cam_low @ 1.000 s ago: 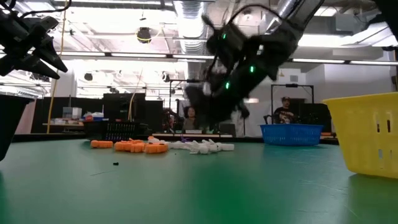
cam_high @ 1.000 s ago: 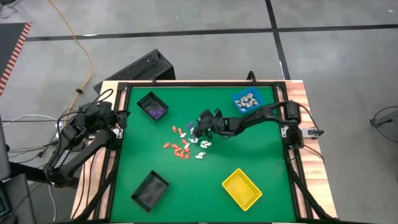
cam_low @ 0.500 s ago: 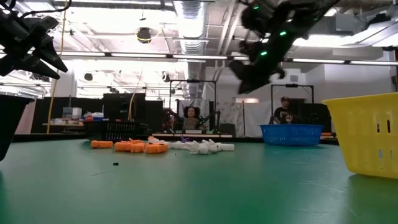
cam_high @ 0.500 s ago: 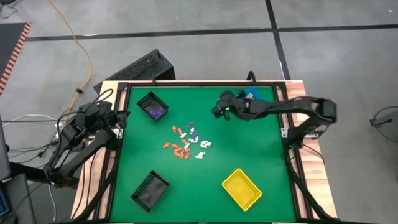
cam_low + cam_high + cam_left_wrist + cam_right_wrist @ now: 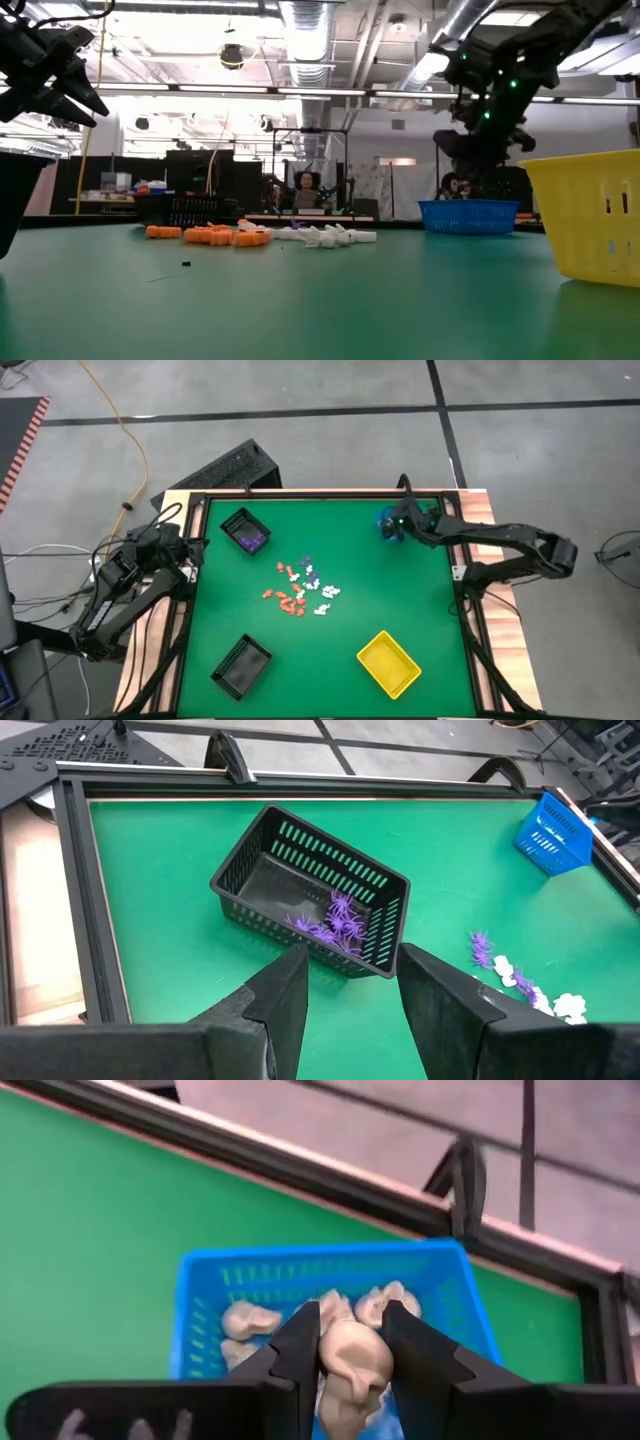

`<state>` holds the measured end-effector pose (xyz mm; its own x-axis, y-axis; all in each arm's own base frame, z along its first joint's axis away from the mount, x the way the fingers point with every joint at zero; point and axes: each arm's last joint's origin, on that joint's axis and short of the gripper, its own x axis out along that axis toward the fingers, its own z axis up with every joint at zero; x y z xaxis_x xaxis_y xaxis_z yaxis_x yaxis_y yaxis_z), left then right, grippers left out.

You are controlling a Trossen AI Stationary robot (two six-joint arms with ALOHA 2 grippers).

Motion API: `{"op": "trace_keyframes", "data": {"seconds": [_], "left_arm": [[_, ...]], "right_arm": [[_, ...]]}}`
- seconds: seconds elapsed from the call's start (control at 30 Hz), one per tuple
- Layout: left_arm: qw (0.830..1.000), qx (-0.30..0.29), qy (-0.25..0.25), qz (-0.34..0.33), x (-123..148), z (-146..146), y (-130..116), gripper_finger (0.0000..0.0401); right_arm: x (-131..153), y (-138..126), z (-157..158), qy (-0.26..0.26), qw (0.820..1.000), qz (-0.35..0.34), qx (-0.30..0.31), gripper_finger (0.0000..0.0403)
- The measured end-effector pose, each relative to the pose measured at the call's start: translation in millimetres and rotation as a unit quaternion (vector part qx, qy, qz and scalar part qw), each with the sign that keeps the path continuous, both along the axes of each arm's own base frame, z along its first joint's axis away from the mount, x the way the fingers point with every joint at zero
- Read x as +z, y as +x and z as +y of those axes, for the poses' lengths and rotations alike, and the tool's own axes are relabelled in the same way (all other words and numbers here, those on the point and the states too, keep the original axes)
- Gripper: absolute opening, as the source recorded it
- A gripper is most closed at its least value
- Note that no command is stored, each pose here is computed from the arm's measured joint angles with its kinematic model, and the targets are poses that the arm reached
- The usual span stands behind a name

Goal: Sort Halloween decoration
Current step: Put the skull toy into the blue basket, then put the purple spider toy into the top black basket

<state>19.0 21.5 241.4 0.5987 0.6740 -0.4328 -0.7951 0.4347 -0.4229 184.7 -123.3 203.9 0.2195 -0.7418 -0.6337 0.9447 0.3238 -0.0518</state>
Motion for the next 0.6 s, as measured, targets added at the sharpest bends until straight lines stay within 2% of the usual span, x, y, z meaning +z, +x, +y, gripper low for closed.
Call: {"op": "trace_keyframes", "data": {"seconds": [0.1, 0.3, 0.4, 0.5, 0.6], "left_arm": [[1.000, 0.000, 0.000, 0.000, 0.0, 0.0, 0.0, 0.0143], [1.000, -0.001, 0.001, 0.001, 0.0, 0.0, 0.0, 0.0143], [1.000, -0.001, 0.001, 0.001, 0.0, 0.0, 0.0, 0.0143], [1.000, 0.000, 0.001, 0.001, 0.0, 0.0, 0.0, 0.0143], [1.000, 0.000, 0.001, 0.001, 0.0, 0.0, 0.0, 0.0143]], "right_arm": [[-5.4, -3.8, -8.3, 0.036, 0.999, -0.016, 0.007, 0.0143], [-10.2, -11.9, -22.6, 0.076, 0.996, -0.039, -0.009, 0.0223], [-10.0, -14.8, -27.4, 0.092, 0.994, -0.060, -0.008, 0.0251], [-3.1, -5.8, -28.9, 0.097, 0.986, -0.127, 0.045, 0.0258], [10.7, 13.9, -23.3, 0.076, 0.965, -0.218, 0.123, 0.0259]]}}
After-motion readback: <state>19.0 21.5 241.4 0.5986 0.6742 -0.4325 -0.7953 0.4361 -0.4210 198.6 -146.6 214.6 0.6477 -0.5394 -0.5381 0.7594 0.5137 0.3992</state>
